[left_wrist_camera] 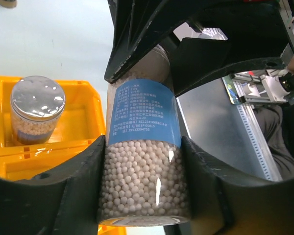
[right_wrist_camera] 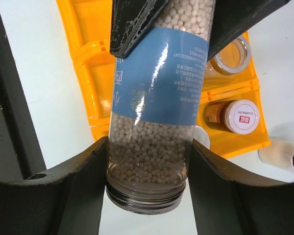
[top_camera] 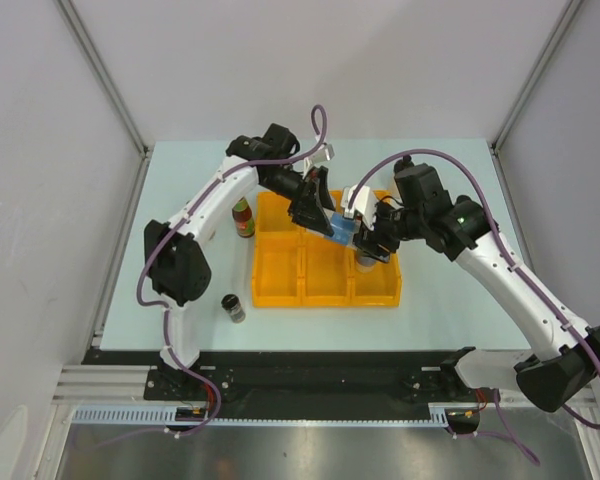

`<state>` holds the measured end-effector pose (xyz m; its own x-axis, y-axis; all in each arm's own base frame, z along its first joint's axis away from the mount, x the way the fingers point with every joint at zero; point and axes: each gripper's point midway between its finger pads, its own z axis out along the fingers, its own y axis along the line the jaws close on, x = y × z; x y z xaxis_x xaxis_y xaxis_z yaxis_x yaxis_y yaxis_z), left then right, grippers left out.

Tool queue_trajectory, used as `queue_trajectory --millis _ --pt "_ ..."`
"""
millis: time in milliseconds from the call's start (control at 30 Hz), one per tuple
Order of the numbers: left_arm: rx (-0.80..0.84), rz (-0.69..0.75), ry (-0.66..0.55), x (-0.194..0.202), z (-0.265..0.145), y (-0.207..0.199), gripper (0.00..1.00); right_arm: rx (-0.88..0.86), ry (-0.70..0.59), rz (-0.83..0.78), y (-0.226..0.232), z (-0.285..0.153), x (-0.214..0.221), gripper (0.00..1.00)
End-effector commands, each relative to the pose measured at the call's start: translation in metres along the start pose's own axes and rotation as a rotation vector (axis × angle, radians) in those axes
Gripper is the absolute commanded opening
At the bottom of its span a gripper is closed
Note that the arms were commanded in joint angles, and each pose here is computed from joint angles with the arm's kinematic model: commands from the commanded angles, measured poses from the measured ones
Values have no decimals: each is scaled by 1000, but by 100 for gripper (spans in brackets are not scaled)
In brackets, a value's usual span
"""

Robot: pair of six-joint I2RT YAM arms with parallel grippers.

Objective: Organize the condiment bottles
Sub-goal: Place the bottle in the storage box.

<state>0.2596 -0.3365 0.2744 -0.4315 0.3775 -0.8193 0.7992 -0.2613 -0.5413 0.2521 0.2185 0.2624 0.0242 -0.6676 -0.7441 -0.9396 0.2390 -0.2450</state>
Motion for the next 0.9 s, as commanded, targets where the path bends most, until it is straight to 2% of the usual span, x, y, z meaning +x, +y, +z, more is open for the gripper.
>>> queue_trajectory --millis 0,33,100,133,200,233,267,333,367,433,467,567,733,767,833,867 --pt "75 -29 -10 -1 14 -14 40 162 -151 -87 -41 -12 -51 8" --pt "75 -32 -7 -1 15 -14 27 168 -148 -87 -43 -12 -50 8" --pt "73 -30 -4 -1 15 -13 13 186 -144 -88 -47 -10 -49 8" --pt "71 -24 -5 -2 15 -14 2 192 -143 -89 -48 -9 -48 8" --pt "72 -32 -4 -1 15 -12 0 209 -137 -93 -51 -7 -46 21" --pt "72 -30 -4 -2 15 -12 0 214 -136 -89 -52 -6 -44 28" --pt "74 -32 -3 -2 15 -14 0 220 -135 -88 -53 -6 -44 46" --pt "74 -32 -3 -2 15 -14 0 227 -136 -83 -54 -7 -44 60" --pt "73 -29 -3 -2 14 -14 0 228 -134 -79 -54 -7 -43 77" --pt "67 -20 -3 -4 13 -14 0 233 -145 -74 -54 -11 -45 96" --pt "64 -14 -3 -6 13 -14 0 229 -157 -62 -54 -13 -46 100" --pt "54 -3 -8 -11 9 -15 0 238 -194 -34 -59 -23 -50 100" --pt "9 23 -24 -25 -5 -14 0 190 -302 134 -72 -45 -41 100" --pt "-4 36 -30 -28 -9 -14 0 124 -360 155 -65 -49 -46 100" --pt "-32 37 -50 -36 -20 -16 0 92 -404 284 -72 -59 -27 100" --pt "-47 63 -61 -41 -24 -13 0 19 -473 290 -66 -64 -34 100"
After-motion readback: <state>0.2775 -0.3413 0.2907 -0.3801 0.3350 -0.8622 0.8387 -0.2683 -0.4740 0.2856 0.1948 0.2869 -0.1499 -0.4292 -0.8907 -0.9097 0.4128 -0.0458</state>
